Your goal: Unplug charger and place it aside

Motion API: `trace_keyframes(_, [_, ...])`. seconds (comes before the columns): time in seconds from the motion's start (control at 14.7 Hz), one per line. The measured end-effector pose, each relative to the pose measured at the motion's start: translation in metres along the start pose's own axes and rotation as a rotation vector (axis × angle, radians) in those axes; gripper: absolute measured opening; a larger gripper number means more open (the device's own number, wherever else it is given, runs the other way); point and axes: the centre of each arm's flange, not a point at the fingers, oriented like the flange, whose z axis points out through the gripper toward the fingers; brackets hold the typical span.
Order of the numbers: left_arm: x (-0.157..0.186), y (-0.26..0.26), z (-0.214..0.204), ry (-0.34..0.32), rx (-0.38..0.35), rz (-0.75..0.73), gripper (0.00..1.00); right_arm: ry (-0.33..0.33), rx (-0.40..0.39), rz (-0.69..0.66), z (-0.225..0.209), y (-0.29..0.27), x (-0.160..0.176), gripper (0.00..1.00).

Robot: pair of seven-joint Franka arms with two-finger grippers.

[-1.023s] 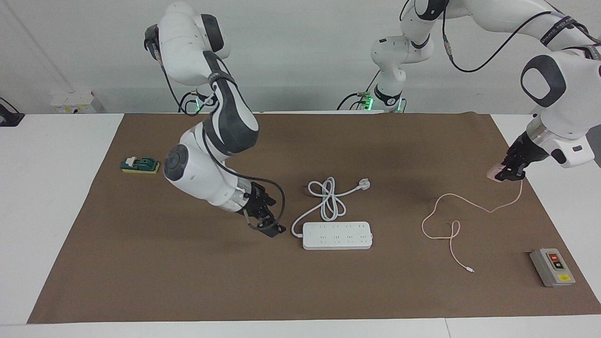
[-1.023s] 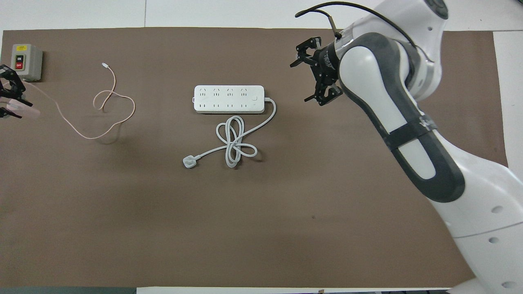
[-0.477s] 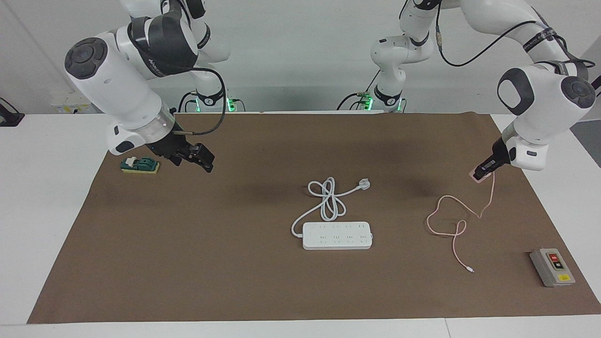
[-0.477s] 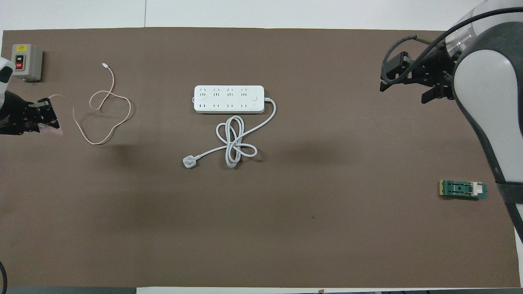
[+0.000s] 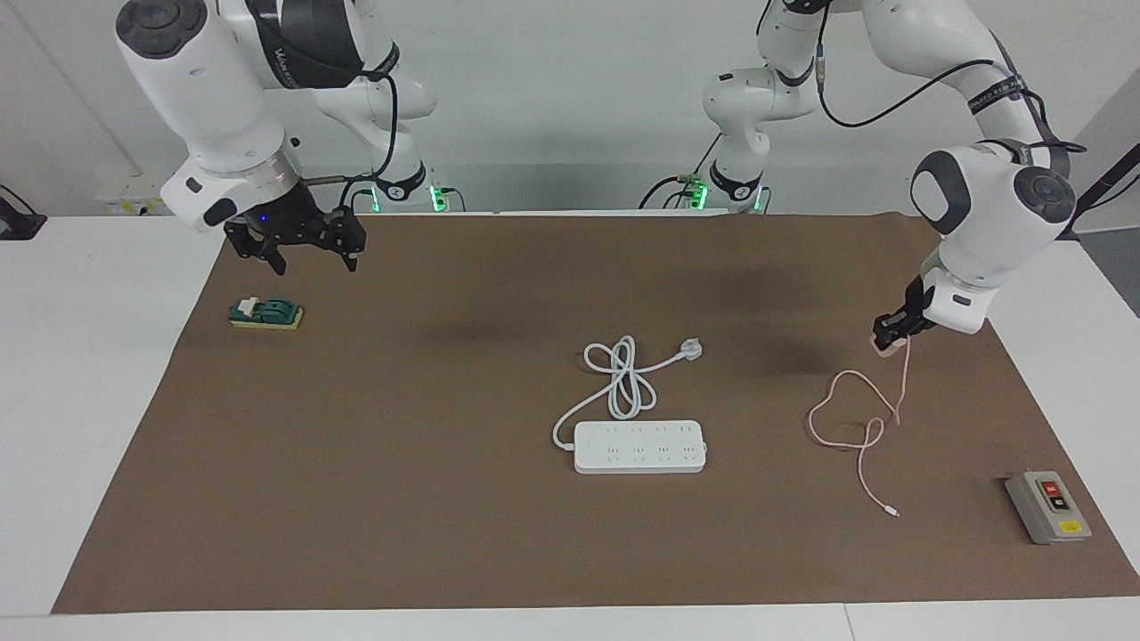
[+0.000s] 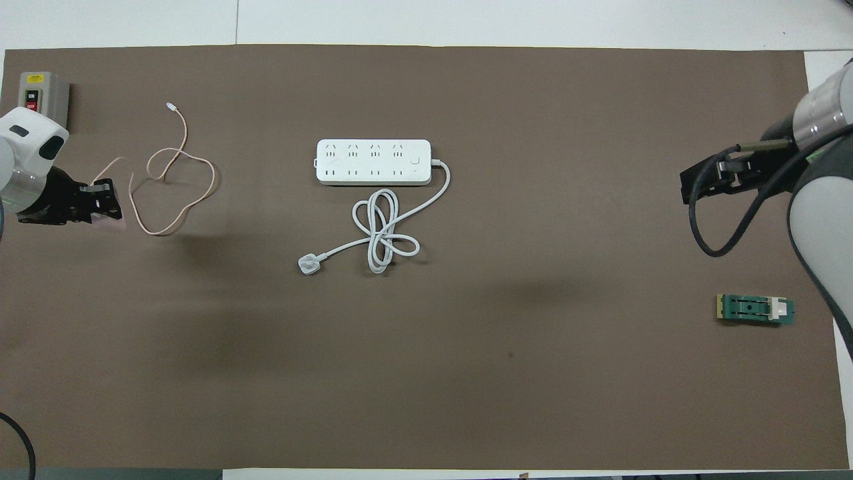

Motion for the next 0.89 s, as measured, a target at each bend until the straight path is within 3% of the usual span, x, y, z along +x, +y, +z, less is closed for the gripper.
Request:
trace_keyframes(0.34, [-0.002,-0.001,-0.019,0.033,-0.005,0.001,0.99,0.018,-0.024,0.001,0.0,0.001,-0.021,1.0])
trace_keyframes(0.89, [-0.013,0.005,-0.113,0.026,-0.004,0.018,1.0,0.021,-0.021,0.003,-0.002,0.002,-0.023,1.0])
